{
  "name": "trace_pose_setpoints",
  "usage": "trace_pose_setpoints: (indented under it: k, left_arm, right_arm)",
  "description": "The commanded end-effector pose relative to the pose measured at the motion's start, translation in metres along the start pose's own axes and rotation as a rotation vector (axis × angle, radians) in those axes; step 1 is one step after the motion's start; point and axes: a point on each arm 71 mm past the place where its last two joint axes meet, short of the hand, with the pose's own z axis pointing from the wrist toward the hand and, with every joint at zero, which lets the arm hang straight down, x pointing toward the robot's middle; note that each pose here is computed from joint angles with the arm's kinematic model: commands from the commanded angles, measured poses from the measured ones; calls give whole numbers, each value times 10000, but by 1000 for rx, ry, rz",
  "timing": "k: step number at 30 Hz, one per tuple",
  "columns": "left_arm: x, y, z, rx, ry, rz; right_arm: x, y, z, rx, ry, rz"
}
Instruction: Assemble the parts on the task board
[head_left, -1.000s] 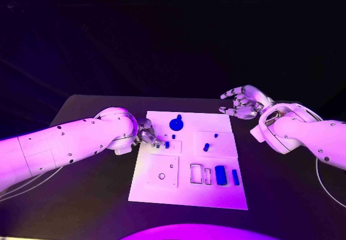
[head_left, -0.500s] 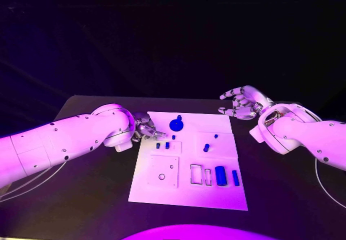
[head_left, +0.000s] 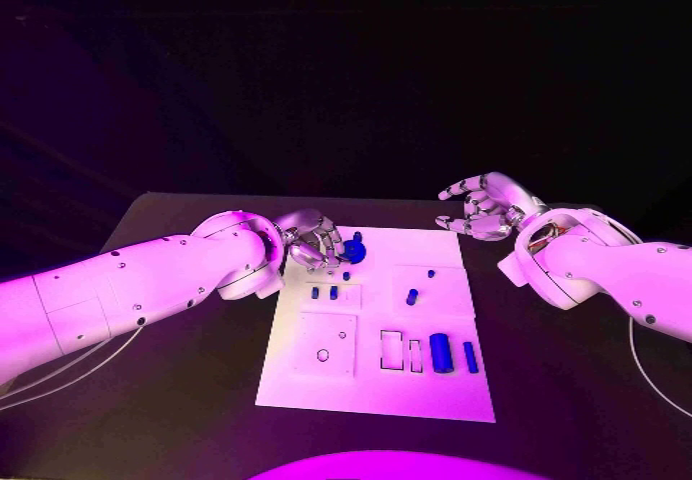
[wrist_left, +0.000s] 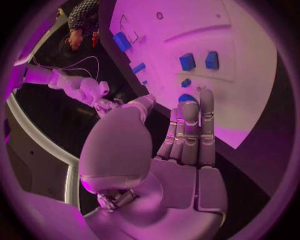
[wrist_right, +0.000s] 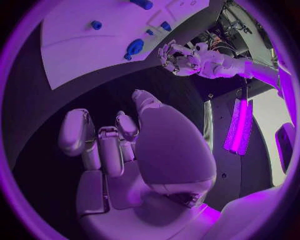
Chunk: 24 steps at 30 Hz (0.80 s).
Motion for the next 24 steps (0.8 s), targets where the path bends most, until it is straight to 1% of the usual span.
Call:
trace_pose_setpoints:
  k: [1,5,10,14,18,24]
  left_arm:
    - [4,-151,24,173,-69,159]
    - [81,-182,70,198,-54,247]
    - [153,-165,145,196,-24,322]
    - [202,-127,208,175,2,366]
    - [233,-92,266,134,21,403]
    - [265,-70,324,85,38,428]
  right_arm:
    - [3,13,-2,-17,2,-6]
    - [8,14,-4,-18,3,-5]
    - [18,19,-5,-20,5,-4]
    - [23,22,-5,-21,6,-3]
    - [27,22,-5,-21,7,-3]
    - [34,28,-3,-23,10,-2]
